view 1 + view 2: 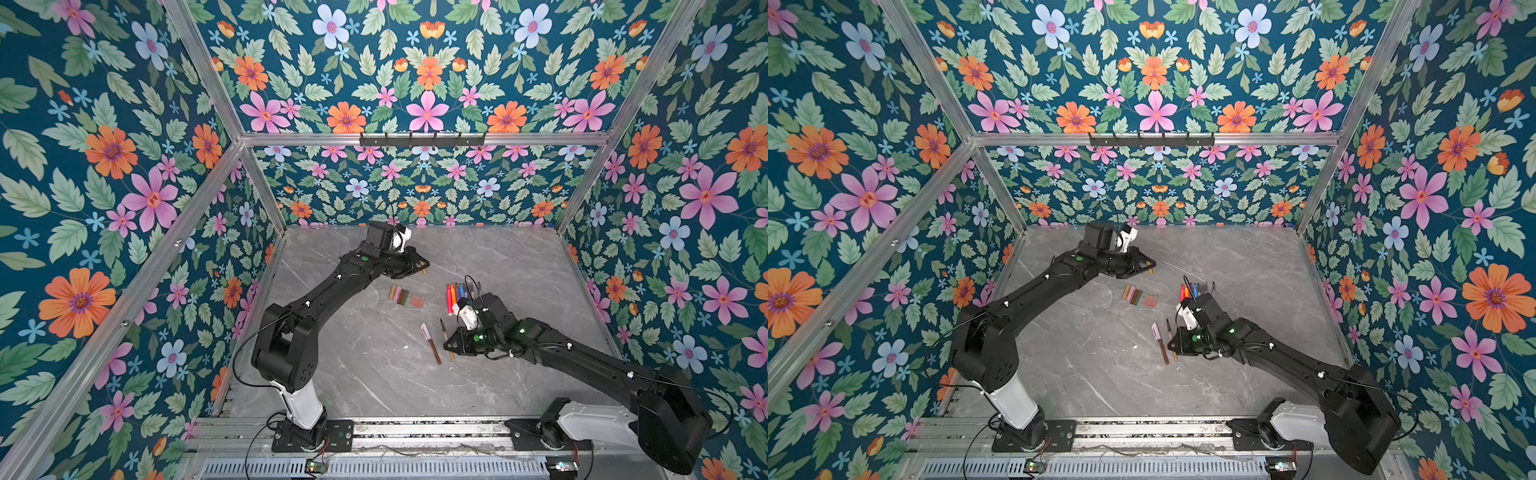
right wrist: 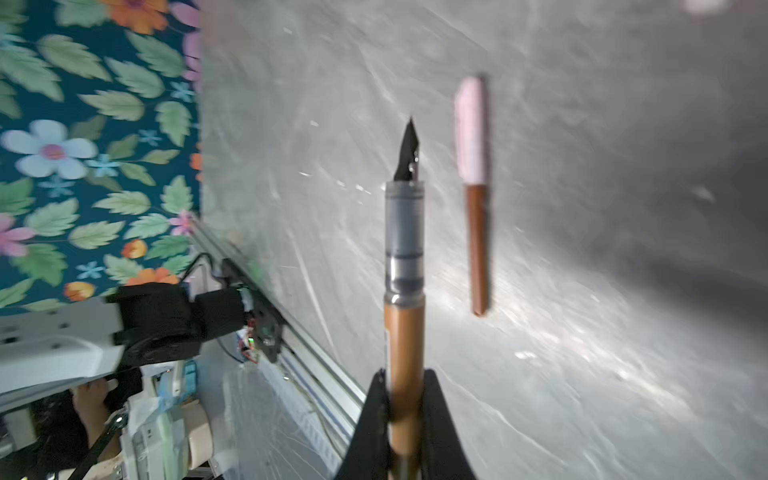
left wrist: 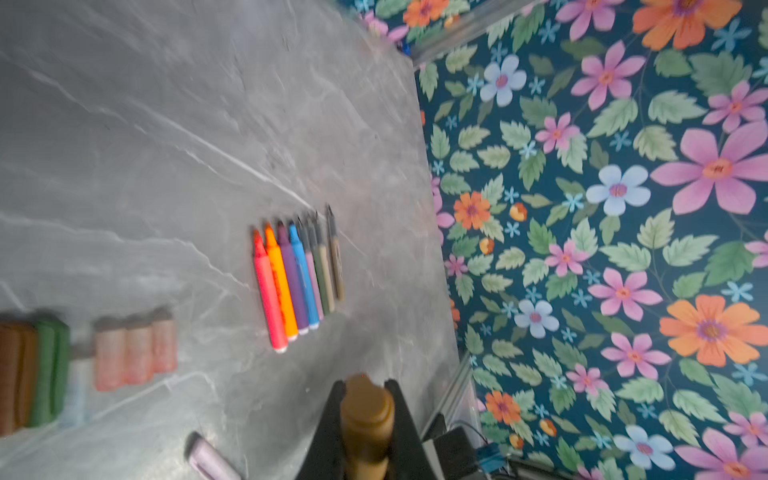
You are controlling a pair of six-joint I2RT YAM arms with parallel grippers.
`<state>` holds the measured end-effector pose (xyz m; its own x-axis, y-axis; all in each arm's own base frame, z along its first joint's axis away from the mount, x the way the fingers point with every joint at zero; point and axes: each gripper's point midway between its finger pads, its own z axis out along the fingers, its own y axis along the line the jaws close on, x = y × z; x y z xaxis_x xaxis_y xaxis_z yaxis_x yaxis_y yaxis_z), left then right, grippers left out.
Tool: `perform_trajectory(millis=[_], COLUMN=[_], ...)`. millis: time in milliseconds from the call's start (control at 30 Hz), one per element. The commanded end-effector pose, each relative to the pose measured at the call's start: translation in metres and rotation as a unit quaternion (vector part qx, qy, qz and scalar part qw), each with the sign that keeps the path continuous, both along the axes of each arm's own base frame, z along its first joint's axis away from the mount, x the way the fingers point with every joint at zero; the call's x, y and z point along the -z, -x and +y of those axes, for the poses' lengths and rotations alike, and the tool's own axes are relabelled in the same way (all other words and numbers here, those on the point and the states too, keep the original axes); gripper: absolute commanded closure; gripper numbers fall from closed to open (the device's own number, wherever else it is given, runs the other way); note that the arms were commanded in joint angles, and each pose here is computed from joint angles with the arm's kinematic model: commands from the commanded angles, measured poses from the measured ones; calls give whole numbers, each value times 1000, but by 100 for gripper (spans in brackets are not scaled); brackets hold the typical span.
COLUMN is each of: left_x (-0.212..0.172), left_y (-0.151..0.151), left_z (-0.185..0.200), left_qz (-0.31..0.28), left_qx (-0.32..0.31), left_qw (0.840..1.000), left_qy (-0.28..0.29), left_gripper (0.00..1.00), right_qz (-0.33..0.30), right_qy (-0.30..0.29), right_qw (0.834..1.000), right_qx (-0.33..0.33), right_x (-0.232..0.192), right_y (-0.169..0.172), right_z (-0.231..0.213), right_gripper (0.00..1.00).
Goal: Open the pen caps
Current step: 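Pull the tan cap off with the left gripper while the right draws back, then lower the tan cap beside the other caps and open the left gripper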
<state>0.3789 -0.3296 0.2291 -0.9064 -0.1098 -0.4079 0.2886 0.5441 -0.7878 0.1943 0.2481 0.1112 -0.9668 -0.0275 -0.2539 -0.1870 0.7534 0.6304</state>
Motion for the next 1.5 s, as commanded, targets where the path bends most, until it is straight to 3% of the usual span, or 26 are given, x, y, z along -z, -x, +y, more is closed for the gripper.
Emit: perform_trajectory(millis=[0, 167, 333, 433, 500, 633, 967, 1467], left_x=[-1, 12, 49, 83, 109, 146, 197, 206], left_y=[-7, -8, -25, -35, -38, -38, -53, -51], left_z=[-2, 12, 61, 102, 129, 155, 156, 134], left_qz=[-21, -21, -23, -18, -10, 10, 52, 68], left_qx=[-11, -17, -38, -42, -40, -28, -2, 18], left_qw=[1000, 999, 988, 968, 942, 911, 909, 931], left_qy=[-1, -28, -147, -248, -332, -411, -412, -358], left_gripper=[100, 100, 100, 100, 100, 100, 100, 87], right_qz=[0, -3, -8, -6, -3, 6, 26, 42], right_qy=[3, 13, 29, 35, 33, 21, 1, -4], right_qw=[1000, 1000, 1000, 999, 999, 999, 999, 999], right_qx=[2, -7, 3, 13, 18, 25, 29, 24], right_x=[-4, 3, 23, 36, 40, 45, 53, 59], right_y=[4, 1, -1, 0, -1, -4, -7, -8], right_z=[-4, -3, -9, -13, -15, -16, -16, -13], right_gripper=[100, 100, 100, 100, 100, 100, 100, 100])
